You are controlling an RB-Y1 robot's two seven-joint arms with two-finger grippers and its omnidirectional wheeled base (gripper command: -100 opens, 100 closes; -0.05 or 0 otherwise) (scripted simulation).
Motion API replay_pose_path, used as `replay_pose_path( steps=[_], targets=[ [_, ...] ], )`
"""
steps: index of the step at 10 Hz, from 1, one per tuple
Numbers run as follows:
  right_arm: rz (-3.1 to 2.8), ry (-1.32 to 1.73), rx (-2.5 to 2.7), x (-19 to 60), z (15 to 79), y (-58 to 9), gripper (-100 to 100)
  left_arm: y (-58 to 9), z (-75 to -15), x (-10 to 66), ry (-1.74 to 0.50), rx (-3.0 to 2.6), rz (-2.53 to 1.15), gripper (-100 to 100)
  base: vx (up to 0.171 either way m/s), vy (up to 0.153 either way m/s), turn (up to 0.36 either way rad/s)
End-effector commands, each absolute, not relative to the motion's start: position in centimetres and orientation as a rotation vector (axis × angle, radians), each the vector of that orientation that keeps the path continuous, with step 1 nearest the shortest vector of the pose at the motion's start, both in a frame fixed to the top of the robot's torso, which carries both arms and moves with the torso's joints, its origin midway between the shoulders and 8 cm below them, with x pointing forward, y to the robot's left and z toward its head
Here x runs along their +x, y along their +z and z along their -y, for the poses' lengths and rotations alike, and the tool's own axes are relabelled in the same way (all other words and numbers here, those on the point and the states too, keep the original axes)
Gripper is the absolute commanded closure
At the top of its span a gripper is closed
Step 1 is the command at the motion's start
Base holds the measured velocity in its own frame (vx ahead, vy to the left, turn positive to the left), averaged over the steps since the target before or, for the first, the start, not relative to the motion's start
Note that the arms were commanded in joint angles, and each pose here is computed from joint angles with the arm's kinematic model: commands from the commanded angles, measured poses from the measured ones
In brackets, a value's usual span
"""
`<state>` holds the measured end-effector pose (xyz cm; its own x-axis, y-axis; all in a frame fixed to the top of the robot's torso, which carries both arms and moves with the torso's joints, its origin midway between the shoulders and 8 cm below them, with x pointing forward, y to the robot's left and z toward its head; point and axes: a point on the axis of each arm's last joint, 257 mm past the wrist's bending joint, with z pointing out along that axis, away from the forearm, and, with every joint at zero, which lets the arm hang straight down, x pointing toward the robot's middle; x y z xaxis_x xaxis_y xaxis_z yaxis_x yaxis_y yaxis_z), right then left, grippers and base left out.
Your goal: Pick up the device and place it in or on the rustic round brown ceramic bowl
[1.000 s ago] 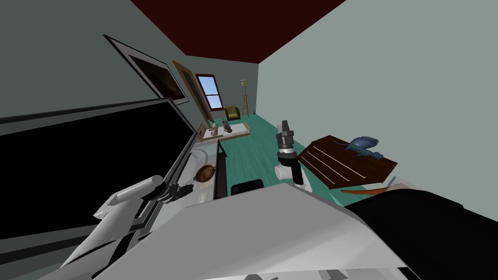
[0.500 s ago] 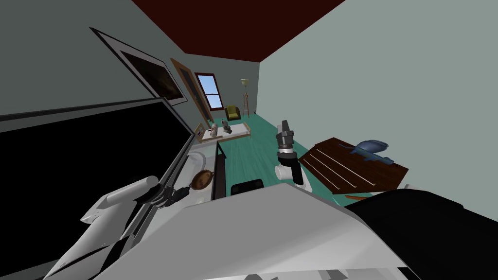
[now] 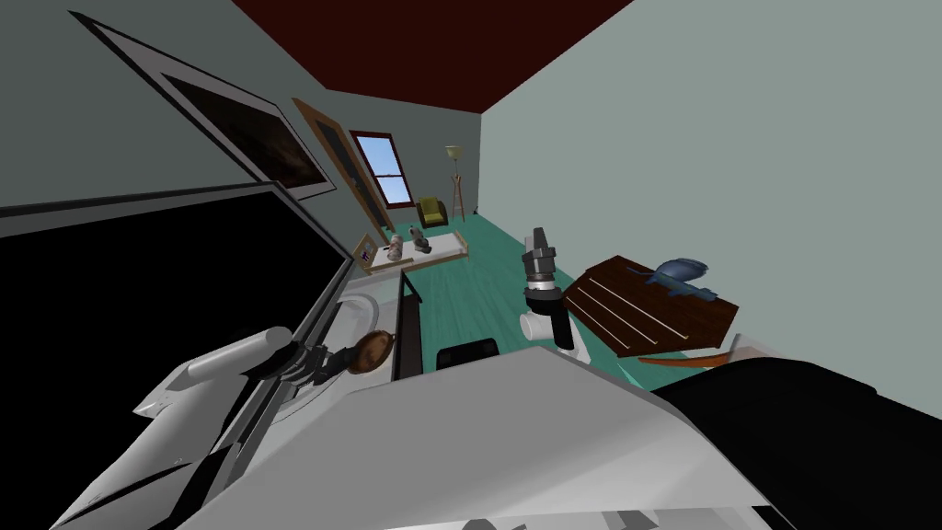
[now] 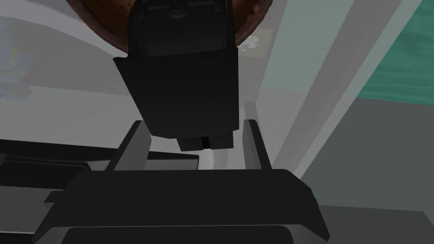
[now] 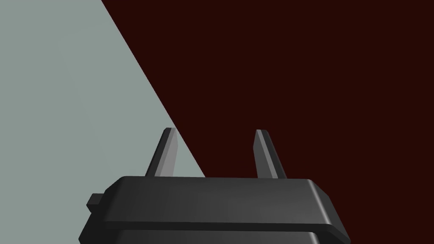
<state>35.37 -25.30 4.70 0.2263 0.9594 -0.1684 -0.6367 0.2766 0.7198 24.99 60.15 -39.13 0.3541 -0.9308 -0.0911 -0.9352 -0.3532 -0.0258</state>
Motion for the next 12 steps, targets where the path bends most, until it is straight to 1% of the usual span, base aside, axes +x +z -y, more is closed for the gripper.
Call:
replay_pose_path(
  steps=[1,6,9,10,12],
  targets=[
    [-0.674,1.188,0.577,35.4,25.3,4.7,0,-39.2,-59.4,25.2,0.07,-2.52,-1.785,100,0.024,-0.023,-0.107],
    [-0.674,1.188,0.577,35.4,25.3,4.7,0,-39.7,-57.2,26.0,-0.013,-2.517,-1.894,100,0.014,-0.018,-0.092],
    [-0.674,1.188,0.577,35.4,25.3,4.7,0,-39.7,-56.8,26.3,-0.029,-2.515,-1.912,100,0.001,-0.015,-0.06],
    [-0.674,1.188,0.577,35.4,25.3,4.7,0,-39.7,-56.8,26.4,-0.032,-2.512,-1.917,-100,0.0,0.0,0.0],
    [-0.674,1.188,0.577,35.4,25.3,4.7,0,-39.7,-56.8,26.4,-0.032,-2.512,-1.917,-100,0.0,0.0,0.0]
  ],
)
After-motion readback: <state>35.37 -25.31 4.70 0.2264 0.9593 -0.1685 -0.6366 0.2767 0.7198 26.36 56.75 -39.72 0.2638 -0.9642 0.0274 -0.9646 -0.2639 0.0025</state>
